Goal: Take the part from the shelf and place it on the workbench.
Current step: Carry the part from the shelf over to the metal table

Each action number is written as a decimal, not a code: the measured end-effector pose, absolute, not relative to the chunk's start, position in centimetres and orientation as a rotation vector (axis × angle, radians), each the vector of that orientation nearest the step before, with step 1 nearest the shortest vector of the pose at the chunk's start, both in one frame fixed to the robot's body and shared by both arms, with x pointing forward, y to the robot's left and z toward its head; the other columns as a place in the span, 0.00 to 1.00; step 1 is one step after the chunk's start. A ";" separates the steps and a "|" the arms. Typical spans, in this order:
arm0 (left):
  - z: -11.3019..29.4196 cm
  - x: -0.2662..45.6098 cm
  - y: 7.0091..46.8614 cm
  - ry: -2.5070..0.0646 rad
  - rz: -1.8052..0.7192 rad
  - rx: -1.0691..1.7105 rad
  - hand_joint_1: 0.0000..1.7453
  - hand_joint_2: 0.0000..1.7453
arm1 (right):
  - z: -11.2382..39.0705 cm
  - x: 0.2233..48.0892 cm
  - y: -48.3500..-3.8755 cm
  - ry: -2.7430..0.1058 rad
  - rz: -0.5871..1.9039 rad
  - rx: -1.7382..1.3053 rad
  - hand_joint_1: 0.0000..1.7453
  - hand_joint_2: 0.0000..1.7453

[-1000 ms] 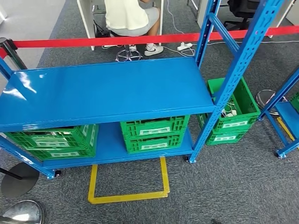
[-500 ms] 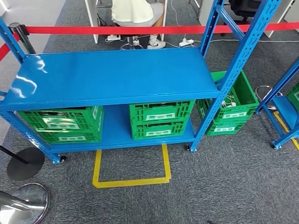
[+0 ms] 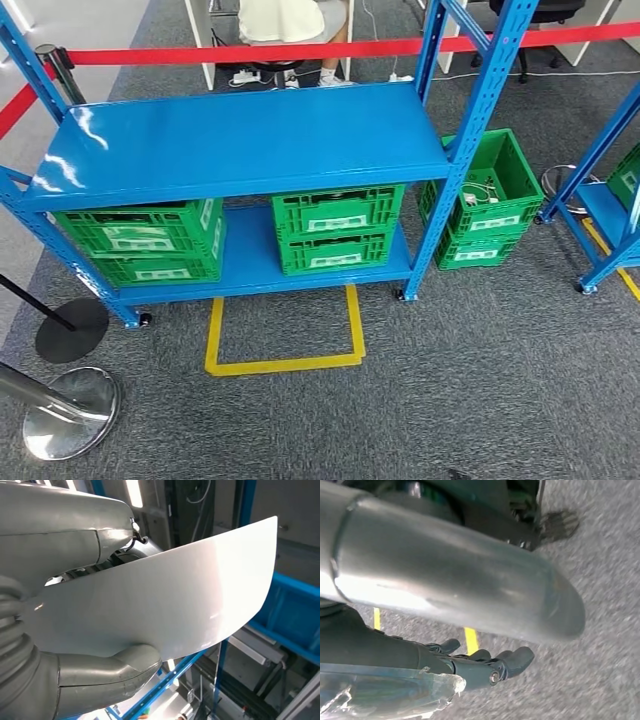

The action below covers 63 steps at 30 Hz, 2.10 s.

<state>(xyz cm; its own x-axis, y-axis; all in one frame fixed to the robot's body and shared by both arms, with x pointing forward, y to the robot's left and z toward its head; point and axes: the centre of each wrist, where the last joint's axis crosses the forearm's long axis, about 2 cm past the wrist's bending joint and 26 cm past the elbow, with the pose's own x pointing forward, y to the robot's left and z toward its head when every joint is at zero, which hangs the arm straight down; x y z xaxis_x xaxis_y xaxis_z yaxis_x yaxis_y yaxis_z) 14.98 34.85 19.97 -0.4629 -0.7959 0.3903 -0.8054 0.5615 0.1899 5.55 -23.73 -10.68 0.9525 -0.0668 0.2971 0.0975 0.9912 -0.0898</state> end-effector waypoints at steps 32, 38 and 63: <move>20.1 15.0 35.8 -2.355 0.062 1.305 1.00 1.00 | -10.7 5.3 -23.3 -0.303 -0.057 -0.084 0.00 0.00; 20.2 15.0 36.0 -2.352 0.059 1.316 1.00 1.00 | -10.7 5.2 -23.3 -0.302 -0.057 -0.080 0.00 0.00; 20.2 14.9 36.1 -2.366 0.069 1.328 1.00 1.00 | -10.7 5.0 -22.8 -0.293 -0.047 -0.061 0.00 0.00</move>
